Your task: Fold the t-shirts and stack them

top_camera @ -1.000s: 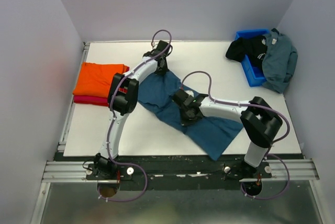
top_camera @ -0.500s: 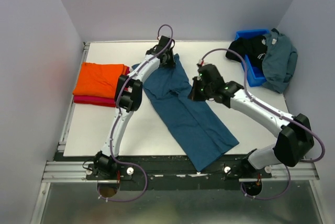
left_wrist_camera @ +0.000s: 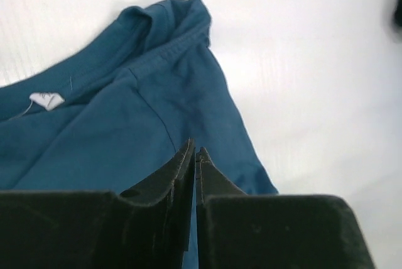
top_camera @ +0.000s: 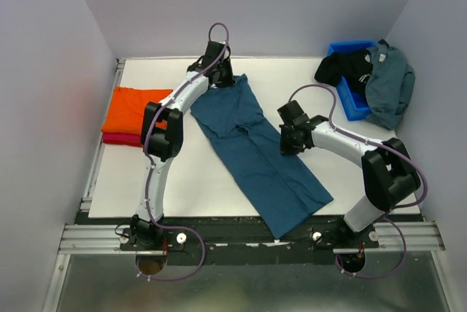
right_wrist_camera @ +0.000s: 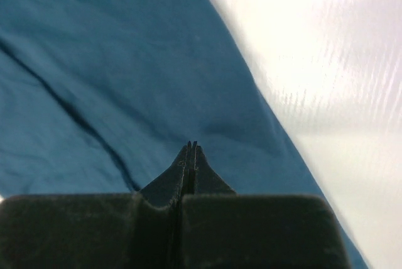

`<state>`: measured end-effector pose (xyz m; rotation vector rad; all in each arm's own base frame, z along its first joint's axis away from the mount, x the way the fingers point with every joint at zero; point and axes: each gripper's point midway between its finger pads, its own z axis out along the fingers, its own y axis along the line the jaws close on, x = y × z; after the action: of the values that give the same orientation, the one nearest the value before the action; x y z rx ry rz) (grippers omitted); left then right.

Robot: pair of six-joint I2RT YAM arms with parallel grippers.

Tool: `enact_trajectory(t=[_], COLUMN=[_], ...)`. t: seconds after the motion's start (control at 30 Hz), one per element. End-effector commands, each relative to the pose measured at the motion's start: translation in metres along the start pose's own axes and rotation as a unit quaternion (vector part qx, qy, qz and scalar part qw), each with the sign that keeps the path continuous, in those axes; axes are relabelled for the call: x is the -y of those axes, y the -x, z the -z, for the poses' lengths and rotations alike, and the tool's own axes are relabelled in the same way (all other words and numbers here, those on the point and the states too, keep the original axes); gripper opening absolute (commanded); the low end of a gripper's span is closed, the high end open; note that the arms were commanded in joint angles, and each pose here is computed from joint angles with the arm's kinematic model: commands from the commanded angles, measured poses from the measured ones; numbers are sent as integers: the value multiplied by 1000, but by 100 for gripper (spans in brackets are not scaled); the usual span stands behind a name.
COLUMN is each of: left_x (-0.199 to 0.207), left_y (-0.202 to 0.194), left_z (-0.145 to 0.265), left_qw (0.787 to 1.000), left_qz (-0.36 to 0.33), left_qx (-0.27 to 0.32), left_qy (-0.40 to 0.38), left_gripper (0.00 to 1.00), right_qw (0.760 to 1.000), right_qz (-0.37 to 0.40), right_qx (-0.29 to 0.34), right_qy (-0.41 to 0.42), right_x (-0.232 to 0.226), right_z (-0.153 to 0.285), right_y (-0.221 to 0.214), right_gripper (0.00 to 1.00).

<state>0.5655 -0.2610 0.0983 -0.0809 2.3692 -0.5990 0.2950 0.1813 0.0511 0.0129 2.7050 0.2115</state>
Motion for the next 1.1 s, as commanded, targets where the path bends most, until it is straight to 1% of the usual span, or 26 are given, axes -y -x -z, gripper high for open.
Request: enact_trajectory(t=[0.0, 0.13, 0.2, 0.23, 0.3, 0.37, 0.43, 0.5, 0.57, 0.67, 0.77, 0.87, 0.97, 1.07], left_x=[28, 22, 31, 34, 44, 42, 40, 31, 17, 2, -2, -2, -8, -8], left_y=[6, -26, -26, -30, -25, -21, -19, -16, -15, -19, -13, -13, -12, -15], left_z=[48, 46, 38, 31, 19, 5, -9, -20, -30, -45, -56, -69, -81, -91], left_qw=[999, 1000, 1000, 999, 1000, 1000, 1000, 999, 997, 995, 994, 993, 991, 990], left_qz=[-4, 10, 7, 7, 1, 6, 20, 30, 42, 63, 77, 88, 105, 124], left_qx=[18, -6, -5, -15, -13, -9, -7, 4, 15, 17, 36, 41, 39, 33], left_qy=[-33, -23, -30, -27, -13, 8, 16, 35, 59, 74, 70, 69, 67, 50], left_gripper=[18, 18, 18, 18, 18, 16, 13, 10, 10, 10, 9, 10, 10, 9], right_qw=[998, 995, 995, 995, 996, 996, 996, 996, 996, 995, 995, 995, 993, 991], right_qz=[-30, -42, -42, -45, -45, -45, -47, -49, -51, -53, -55, -59, -66, -82], right_qx=[-21, -58, -65, -64, -59, -54, -50, -47, -47, -51, -56, -58, -78, -102], right_qy=[-55, -64, -59, -61, -59, -56, -51, -53, -56, -65, -62, -55, -51, -23], right_x=[23, 26, 26, 27, 27, 27, 26, 27, 29, 33, 34, 34, 36, 29], right_z=[-12, -29, -33, -33, -31, -27, -23, -20, -18, -20, -21, -19, -18, -15], right_y=[-18, -38, -43, -44, -43, -42, -41, -42, -42, -47, -52, -58, -72, -93], right_gripper=[1, 1, 1, 1, 1, 1, 1, 1, 1, 1, 1, 1, 1, 1])
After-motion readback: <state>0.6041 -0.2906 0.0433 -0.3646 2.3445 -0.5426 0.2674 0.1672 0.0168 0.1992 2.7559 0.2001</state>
